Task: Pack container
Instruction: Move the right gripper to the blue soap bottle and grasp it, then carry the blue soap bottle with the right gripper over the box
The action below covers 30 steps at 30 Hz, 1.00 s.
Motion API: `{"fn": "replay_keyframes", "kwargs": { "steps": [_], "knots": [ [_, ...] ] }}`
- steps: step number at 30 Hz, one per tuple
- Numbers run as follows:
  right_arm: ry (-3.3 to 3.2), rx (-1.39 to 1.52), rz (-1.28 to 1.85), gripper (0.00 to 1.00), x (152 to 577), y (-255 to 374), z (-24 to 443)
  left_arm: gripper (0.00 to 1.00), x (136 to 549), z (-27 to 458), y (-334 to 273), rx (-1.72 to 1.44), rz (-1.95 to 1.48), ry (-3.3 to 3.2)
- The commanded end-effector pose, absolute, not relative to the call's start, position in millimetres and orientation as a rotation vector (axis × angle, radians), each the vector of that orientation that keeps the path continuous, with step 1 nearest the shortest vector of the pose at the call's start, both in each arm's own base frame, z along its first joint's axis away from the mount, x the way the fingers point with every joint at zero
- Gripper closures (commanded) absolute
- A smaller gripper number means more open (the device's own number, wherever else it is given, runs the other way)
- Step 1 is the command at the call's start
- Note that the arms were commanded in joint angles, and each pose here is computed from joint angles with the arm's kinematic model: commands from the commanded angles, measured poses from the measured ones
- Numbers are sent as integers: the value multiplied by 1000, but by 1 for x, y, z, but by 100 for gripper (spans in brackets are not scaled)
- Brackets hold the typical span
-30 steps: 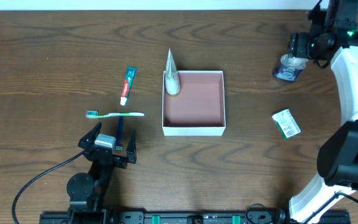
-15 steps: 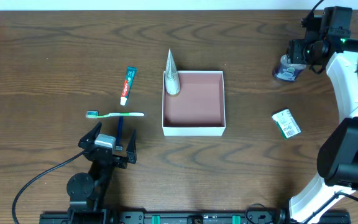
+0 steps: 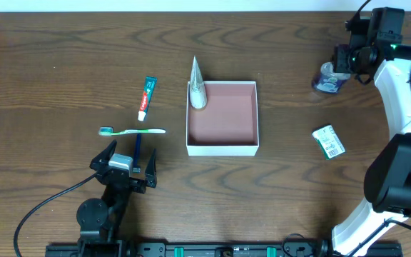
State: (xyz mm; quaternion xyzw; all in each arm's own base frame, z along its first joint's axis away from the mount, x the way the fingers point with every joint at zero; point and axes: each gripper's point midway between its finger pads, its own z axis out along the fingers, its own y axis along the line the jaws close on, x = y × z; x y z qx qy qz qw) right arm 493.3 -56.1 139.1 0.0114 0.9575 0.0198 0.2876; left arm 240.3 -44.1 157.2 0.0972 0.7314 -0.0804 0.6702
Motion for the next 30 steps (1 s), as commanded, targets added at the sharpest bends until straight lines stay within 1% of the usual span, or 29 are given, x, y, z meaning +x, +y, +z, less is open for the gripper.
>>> {"fn": "replay_keyframes", "kwargs": {
  "steps": [1,6,10,15,19,23,30],
  "knots": [
    [2583,23,87,68,492,-53,126,2,239,140,-46,215,-208,1700],
    [2584,24,87,81,491,-53,126,2,239,140,-46,215,-208,1700],
    [2581,16,112,87,491,-50,127,2,239,140,-46,215,-208,1700],
    [2561,0,160,90,492,-43,134,2,239,140,-46,215,-208,1700],
    [2526,-14,185,91,492,-38,150,2,239,140,-46,215,-208,1700],
    [2474,-37,175,92,489,-35,175,2,239,140,-46,215,-208,1700],
    [2351,-82,163,92,479,-23,233,2,239,140,-46,215,-208,1700]
  ]
}}
